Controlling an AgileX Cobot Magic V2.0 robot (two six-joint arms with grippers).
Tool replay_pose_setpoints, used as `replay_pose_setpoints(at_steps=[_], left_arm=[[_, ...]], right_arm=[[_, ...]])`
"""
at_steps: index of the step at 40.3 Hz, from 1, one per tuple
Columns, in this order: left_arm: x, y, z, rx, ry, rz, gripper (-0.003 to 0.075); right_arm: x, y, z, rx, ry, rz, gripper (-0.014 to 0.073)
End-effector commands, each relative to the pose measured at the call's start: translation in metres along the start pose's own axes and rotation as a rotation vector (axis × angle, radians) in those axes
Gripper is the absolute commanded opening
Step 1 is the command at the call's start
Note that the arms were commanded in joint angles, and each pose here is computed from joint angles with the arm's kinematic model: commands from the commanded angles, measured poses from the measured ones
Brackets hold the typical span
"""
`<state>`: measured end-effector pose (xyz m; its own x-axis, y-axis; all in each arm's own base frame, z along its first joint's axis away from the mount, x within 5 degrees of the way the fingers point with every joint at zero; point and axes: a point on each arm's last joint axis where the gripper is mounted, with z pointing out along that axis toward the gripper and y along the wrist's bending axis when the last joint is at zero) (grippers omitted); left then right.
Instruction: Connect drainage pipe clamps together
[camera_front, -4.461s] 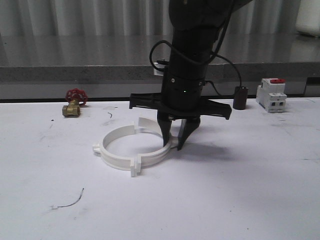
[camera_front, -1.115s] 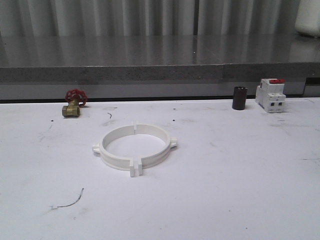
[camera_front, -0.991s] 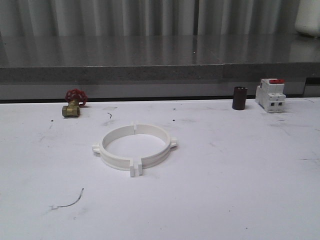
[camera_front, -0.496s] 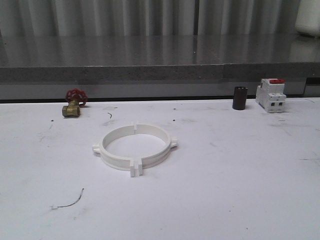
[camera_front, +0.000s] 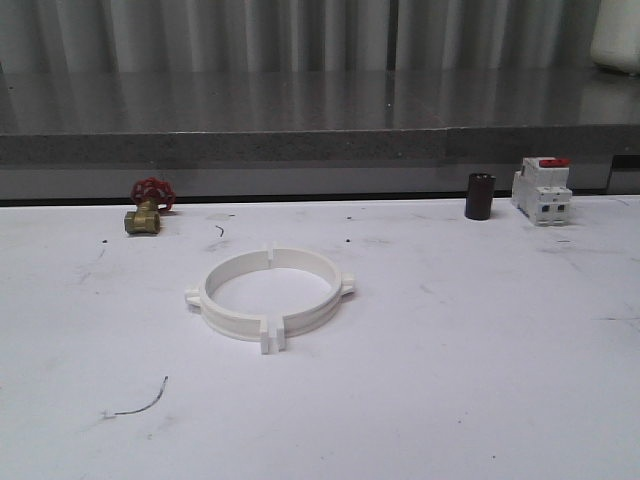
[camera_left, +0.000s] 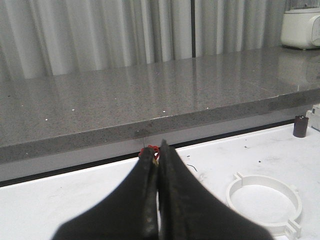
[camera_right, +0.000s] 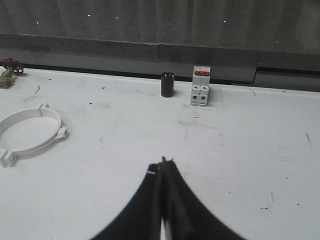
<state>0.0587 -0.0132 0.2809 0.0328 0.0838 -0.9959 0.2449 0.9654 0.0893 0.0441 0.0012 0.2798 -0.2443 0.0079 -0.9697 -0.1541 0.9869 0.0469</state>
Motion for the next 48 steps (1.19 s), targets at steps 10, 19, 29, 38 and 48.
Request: replay_pose_setpoints(at_steps=[10, 19, 29, 38, 48], left_arm=[[0.004, -0.003, -0.003, 0.013, -0.076, 0.008, -0.0020], [0.047, 0.001, -0.011, -0.141, -0.055, -0.030, -0.0020], [0.075, 0.004, -0.008, -0.227, -0.013, -0.031, -0.0020], [0.077, 0.004, -0.008, -0.225, 0.011, -0.034, -0.0020], [0.077, 0.004, -0.008, -0.225, 0.011, -0.034, -0.0020]], right_arm=[[-0.014, 0.001, -0.002, -0.004, -0.096, -0.027, -0.0063], [-0.014, 0.001, -0.002, -0.004, -0.096, -0.027, -0.0063], [-0.014, 0.001, -0.002, -0.003, -0.094, -0.027, -0.0063], [-0.014, 0.001, -0.002, -0.003, -0.095, -0.027, -0.0063], [-0.014, 0.001, -0.002, -0.003, -0.094, -0.027, -0.0063]])
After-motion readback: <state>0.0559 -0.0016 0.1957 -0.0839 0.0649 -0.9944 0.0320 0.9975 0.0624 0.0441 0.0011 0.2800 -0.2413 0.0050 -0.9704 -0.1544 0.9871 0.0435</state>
